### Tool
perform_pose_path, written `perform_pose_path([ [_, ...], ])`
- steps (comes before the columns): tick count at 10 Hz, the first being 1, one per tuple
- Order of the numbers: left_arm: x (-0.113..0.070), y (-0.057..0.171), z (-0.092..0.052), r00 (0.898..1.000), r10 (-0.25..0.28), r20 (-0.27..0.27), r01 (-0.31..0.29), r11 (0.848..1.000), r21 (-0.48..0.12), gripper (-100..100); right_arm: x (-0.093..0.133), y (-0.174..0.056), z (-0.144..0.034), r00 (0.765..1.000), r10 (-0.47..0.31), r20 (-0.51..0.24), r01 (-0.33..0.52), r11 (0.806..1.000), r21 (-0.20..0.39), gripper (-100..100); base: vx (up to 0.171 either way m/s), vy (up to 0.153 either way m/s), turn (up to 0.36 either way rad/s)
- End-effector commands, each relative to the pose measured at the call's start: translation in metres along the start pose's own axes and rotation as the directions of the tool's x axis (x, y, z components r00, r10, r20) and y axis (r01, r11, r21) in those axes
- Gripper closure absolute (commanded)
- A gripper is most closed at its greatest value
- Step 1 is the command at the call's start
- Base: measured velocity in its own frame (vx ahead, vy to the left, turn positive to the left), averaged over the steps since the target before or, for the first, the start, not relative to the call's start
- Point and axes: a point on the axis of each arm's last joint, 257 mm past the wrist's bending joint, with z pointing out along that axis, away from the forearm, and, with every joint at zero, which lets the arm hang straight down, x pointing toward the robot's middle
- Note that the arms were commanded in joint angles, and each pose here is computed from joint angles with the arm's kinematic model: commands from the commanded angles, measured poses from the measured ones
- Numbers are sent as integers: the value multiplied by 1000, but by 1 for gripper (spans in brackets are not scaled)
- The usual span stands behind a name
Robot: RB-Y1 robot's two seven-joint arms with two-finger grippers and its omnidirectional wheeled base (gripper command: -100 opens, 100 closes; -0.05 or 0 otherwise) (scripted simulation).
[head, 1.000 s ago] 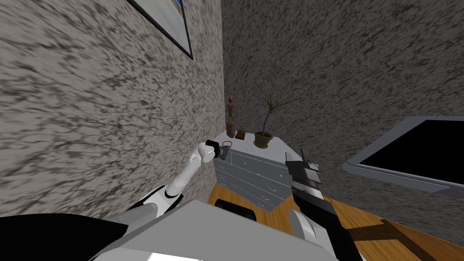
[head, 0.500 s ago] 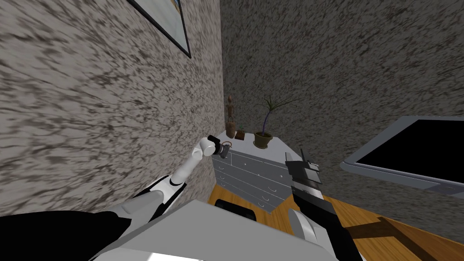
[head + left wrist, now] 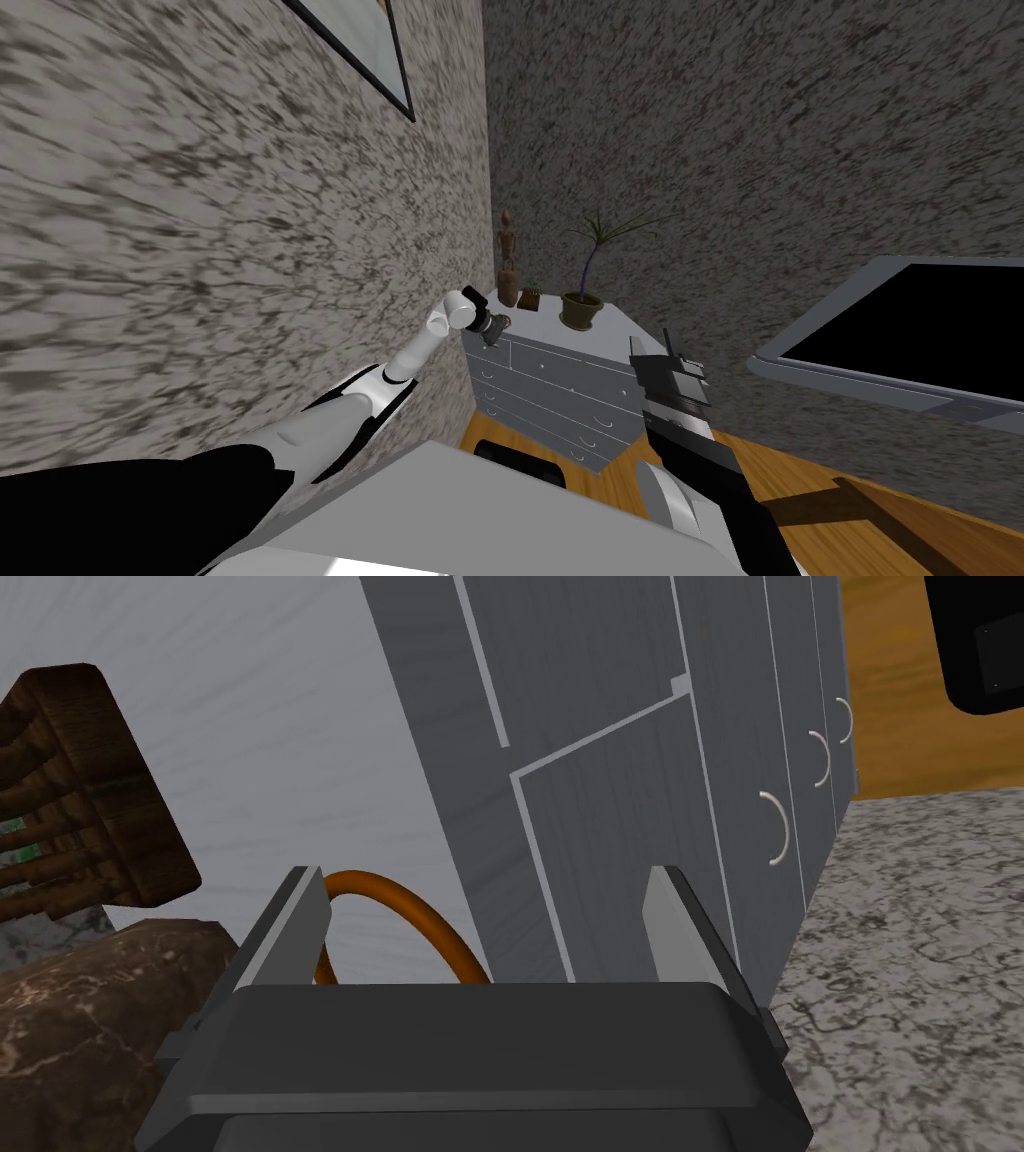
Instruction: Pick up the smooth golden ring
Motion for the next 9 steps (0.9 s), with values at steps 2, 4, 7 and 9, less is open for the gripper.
perform_pose_path([
  [2,1,3,-11,1000,19,-9,-20,997,-76,-100,0,0,0,1000,0,0,0,1000,0,0,60,33,-38],
  [4,0,6,-18,1000,29,-8,-30,992,-126,-100,0,0,0,1000,0,0,0,1000,0,0,47,44,-36],
  [7,-3,13,-28,999,38,-1,-37,979,-198,-100,0,0,0,1000,0,0,0,1000,0,0,62,37,-26],
  [9,-5,20,-33,999,41,9,-37,969,-246,-100,0,0,0,1000,0,0,0,1000,0,0,58,45,-21],
])
